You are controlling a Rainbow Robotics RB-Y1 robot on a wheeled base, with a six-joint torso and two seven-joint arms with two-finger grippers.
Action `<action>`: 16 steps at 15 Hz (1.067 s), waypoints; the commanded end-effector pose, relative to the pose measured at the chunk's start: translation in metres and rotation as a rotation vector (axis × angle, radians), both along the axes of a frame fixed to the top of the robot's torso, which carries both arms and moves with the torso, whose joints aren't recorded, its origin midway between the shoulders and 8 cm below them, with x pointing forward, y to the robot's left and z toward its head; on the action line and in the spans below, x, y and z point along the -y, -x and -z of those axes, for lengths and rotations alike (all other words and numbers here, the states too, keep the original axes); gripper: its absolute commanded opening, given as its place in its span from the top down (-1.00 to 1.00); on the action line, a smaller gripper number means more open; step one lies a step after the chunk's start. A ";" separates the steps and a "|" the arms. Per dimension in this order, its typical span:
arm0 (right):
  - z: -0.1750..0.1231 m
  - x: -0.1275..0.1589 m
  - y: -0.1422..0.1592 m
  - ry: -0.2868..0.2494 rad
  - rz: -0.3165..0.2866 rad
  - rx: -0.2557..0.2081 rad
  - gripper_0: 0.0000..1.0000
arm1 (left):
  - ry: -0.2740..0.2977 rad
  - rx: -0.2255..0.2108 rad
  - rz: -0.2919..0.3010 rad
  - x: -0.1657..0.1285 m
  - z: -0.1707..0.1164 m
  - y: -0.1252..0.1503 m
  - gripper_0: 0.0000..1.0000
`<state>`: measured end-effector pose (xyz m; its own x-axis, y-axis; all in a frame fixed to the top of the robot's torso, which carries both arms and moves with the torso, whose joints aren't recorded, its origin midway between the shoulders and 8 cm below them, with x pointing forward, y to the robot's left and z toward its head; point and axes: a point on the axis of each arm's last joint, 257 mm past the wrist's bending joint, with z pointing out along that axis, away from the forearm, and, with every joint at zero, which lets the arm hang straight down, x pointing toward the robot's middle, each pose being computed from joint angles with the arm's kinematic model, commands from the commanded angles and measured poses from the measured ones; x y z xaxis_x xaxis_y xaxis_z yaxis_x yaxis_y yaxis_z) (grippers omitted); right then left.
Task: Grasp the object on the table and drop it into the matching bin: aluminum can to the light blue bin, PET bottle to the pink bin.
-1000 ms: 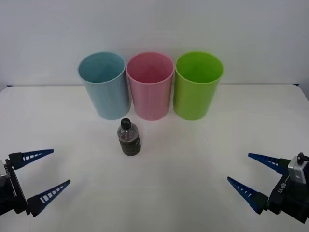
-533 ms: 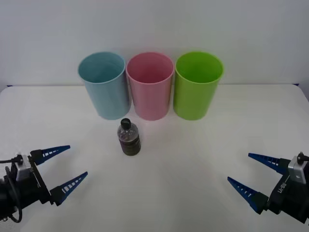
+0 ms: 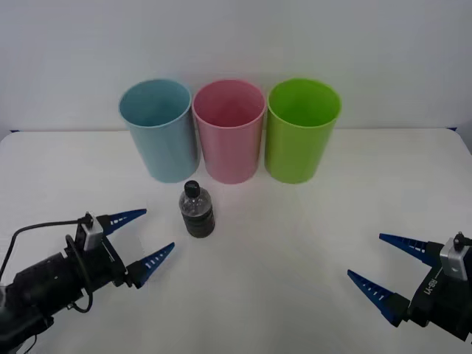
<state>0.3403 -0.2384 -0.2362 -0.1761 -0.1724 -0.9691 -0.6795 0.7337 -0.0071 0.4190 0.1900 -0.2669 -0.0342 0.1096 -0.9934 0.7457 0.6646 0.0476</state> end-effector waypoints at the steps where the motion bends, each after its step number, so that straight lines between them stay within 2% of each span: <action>1: 0.000 0.000 0.000 0.000 0.000 0.000 -1.00 | 0.005 0.019 -0.006 0.022 0.000 -0.010 -1.00; 5: 0.000 0.000 0.000 0.000 0.000 0.000 -1.00 | -0.013 0.052 -0.023 0.041 0.000 -0.024 -1.00; 11: 0.000 0.000 0.000 0.000 0.000 0.000 -1.00 | -0.024 0.046 -0.055 0.046 0.011 -0.044 -1.00; 16: 0.000 0.000 0.000 0.000 0.000 0.000 -1.00 | -0.035 0.036 -0.062 0.067 0.019 -0.054 -1.00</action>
